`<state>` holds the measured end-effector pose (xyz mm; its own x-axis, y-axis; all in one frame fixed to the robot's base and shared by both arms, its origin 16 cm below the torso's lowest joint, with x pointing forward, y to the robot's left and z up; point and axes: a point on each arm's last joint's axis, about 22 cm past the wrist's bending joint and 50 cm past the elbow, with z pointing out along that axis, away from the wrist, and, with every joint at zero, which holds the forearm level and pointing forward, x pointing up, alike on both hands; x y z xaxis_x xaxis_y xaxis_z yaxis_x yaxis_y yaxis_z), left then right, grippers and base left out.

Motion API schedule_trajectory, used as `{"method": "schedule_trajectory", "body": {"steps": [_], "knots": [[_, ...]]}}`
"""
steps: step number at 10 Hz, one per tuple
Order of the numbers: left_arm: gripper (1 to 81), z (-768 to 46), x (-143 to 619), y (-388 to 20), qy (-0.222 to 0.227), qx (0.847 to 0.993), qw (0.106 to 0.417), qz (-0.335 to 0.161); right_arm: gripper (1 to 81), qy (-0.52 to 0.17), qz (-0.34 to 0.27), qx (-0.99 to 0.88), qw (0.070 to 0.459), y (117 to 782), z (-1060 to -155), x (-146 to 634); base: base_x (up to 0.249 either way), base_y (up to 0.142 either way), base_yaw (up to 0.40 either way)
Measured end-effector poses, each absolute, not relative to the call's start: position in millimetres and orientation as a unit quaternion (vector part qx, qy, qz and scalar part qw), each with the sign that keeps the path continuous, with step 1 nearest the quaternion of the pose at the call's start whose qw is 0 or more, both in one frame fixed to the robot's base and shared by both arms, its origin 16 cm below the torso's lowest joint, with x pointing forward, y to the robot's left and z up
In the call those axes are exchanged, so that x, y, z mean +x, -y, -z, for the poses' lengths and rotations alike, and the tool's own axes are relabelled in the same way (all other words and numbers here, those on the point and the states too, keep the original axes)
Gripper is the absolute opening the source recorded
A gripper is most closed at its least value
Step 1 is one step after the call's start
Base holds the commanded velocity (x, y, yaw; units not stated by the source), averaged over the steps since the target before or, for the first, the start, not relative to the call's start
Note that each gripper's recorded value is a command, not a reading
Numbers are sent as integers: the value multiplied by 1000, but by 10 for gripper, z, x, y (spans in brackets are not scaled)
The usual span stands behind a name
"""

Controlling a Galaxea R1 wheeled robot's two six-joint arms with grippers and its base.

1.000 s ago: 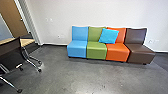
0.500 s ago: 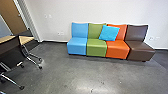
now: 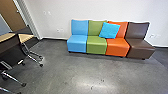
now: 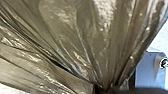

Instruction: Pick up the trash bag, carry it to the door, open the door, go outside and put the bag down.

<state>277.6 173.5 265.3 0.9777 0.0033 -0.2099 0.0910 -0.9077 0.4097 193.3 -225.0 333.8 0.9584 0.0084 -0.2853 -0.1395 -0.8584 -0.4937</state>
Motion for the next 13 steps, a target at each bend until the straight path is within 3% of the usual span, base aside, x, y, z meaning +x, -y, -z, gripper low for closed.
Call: {"method": "schedule_trajectory", "body": {"steps": [4, 11, 13], "knots": [[10, -3034, 2476, -1376, 12, 971, 222, 90, 811, -18, -105, -962, 252, 2216, -3543, 1971, 0, 0, 0], [10, -3668, 2406, -1289, 32, 974, 220, 40, 811, 5, -42, -968, 246, 2130, -4040, 2056, 0, 0, 0], [10, -3729, 2239, -1346, 29, 975, 215, 46, 811, 2, -44, -969, 243, 2120, -4081, 1887, 0, 0, 0]]}}
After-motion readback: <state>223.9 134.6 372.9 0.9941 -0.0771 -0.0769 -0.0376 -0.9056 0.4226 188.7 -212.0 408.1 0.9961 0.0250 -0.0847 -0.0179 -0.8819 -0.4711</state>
